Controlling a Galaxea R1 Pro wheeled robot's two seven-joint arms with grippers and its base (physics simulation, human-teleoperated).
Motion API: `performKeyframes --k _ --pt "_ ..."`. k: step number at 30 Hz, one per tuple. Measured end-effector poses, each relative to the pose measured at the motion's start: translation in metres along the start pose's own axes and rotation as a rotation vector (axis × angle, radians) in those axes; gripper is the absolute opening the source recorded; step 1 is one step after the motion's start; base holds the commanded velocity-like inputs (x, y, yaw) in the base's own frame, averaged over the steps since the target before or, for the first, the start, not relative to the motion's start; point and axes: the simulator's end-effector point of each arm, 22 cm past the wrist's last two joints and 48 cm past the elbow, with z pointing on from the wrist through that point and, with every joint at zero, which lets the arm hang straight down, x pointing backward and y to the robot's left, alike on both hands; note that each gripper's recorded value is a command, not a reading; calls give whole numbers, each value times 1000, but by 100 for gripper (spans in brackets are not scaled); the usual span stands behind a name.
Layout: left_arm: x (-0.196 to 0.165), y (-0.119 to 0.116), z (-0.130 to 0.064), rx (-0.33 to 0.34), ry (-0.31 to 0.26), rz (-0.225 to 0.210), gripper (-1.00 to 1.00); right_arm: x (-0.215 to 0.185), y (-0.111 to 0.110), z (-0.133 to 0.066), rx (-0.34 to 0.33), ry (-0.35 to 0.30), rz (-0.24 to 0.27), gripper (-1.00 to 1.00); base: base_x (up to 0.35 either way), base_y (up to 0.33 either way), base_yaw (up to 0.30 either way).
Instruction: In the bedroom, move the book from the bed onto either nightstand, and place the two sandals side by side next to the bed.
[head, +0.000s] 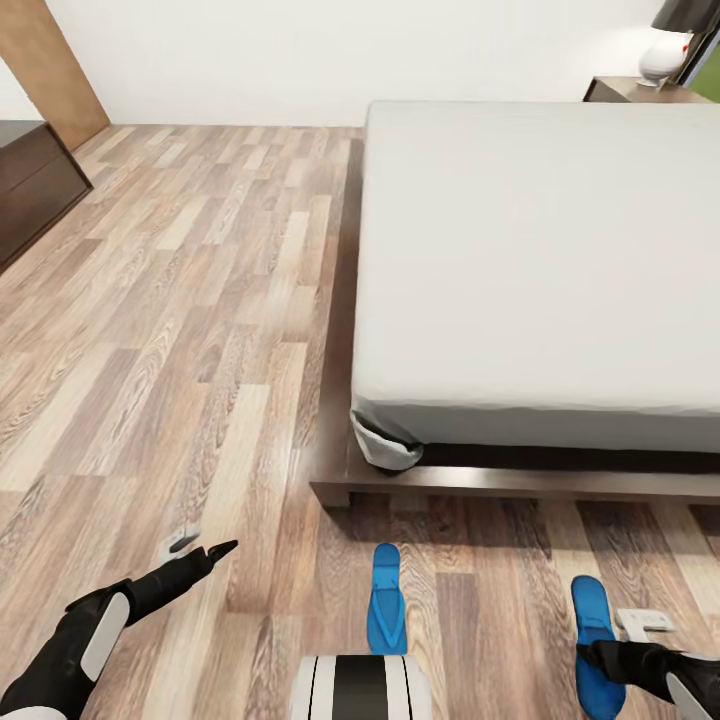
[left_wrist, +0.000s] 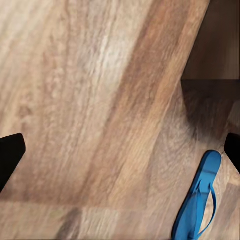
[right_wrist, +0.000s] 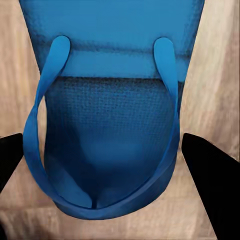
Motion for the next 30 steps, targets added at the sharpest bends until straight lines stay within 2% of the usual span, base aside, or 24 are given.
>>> performKeyframes --k 3,7,10,11,12,15,19,21,23,24,27,30 --pt "0 0 0 0 0 0 100 -2 6 -1 -20 2 -4 -100 0 46 0" --pt "1 -1 1 1 0 -1 100 -3 4 -1 -7 -2 -13 -100 0 9 0" --pt "1 -1 1 1 0 -1 100 -5 -3 -1 24 -7 -15 -100 0 1 0" --pt "1 -1 1 1 0 -1 100 -6 -9 -2 53 -12 -17 -100 0 0 0" --pt "1 -1 1 1 0 -1 100 -7 -14 -2 76 -18 -17 -100 0 0 0" --pt "1 -1 1 1 0 -1 100 -24 -30 -5 147 -97 -20 -100 0 0 0" --pt "1 -1 1 3 1 -2 100 -33 -32 -6 155 -125 -12 -100 0 0 0" --pt "1 -2 1 3 1 -2 100 -57 -31 -7 152 -134 -3 -100 0 0 0" --pt "1 -2 1 3 1 -2 100 -88 -29 -10 147 -117 13 -100 0 0 0" --pt "1 -2 1 3 1 -2 100 -95 -28 -12 144 -81 21 -100 0 0 0" --pt "1 -1 1 3 1 -2 100 -95 -28 -13 146 -23 28 -100 0 0 0" --pt "1 -2 1 3 1 -2 100 -97 -28 -14 147 -10 30 -100 0 0 0"
